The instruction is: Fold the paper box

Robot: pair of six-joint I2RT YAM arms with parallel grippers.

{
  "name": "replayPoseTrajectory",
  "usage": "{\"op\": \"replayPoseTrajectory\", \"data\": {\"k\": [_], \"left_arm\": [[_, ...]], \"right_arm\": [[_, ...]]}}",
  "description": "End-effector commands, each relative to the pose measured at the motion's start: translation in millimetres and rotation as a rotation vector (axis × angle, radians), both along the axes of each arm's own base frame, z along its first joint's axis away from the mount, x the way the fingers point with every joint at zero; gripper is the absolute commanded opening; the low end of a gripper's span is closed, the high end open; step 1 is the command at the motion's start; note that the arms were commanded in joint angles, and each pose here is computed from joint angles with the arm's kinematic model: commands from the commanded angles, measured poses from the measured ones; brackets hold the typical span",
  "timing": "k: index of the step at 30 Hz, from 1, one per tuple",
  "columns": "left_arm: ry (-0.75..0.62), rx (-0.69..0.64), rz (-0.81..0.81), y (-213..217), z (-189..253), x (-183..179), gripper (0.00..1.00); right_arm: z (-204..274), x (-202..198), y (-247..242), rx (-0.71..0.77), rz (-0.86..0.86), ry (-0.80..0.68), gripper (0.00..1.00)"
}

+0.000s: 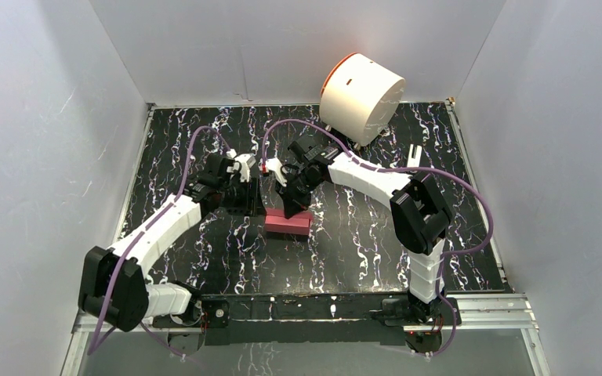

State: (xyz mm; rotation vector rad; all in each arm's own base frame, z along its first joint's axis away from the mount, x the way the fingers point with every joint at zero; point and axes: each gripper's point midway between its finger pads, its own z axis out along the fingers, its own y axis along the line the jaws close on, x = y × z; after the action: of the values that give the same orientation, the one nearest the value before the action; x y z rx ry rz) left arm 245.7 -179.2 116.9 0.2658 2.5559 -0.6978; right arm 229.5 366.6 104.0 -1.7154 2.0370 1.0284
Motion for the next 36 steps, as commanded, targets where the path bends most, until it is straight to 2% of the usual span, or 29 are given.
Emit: {"op": "replayPoseTrajectory", "data": {"k": [1, 3, 10, 17, 23, 28, 36], "left_arm": [[-0.01, -0.024, -0.059, -8.9, 12.8, 8.1, 0.39], [0.002, -0.033, -0.076, -12.5, 13.5, 8.6, 0.31], [0.01, -0.037, -0.093, -19.9, 16.6, 9.9, 0.16], [0.027, 0.012, -0.078, -23.0, 7.9, 3.2, 0.07], [0.027, 0.057, -0.04, -20.1, 1.0, 1.2, 0.07], [0.011, 0.076, -0.027, -24.4, 2.8, 0.2, 0.02], [0.009, 0.132, 0.044, -22.9, -8.6, -2.2, 0.0]], "right_arm": [[2.8, 0.1, 3.8, 0.003, 0.022, 0.007, 0.0], [2.0, 0.0, 3.7, 0.003, 0.022, 0.006, 0.0], [0.7, 2.2, 4.1, -0.002, 0.019, 0.0, 0.0], [2.2, 9.5, 7.0, -0.005, -0.006, -0.026, 0.0], [4.8, 15.8, 8.1, -0.007, -0.033, -0.051, 0.0], [7.7, 21.0, 9.7, -0.013, -0.07, -0.077, 0.0], [20.8, 34.9, 12.3, 0.007, -0.188, -0.134, 0.19]]}}
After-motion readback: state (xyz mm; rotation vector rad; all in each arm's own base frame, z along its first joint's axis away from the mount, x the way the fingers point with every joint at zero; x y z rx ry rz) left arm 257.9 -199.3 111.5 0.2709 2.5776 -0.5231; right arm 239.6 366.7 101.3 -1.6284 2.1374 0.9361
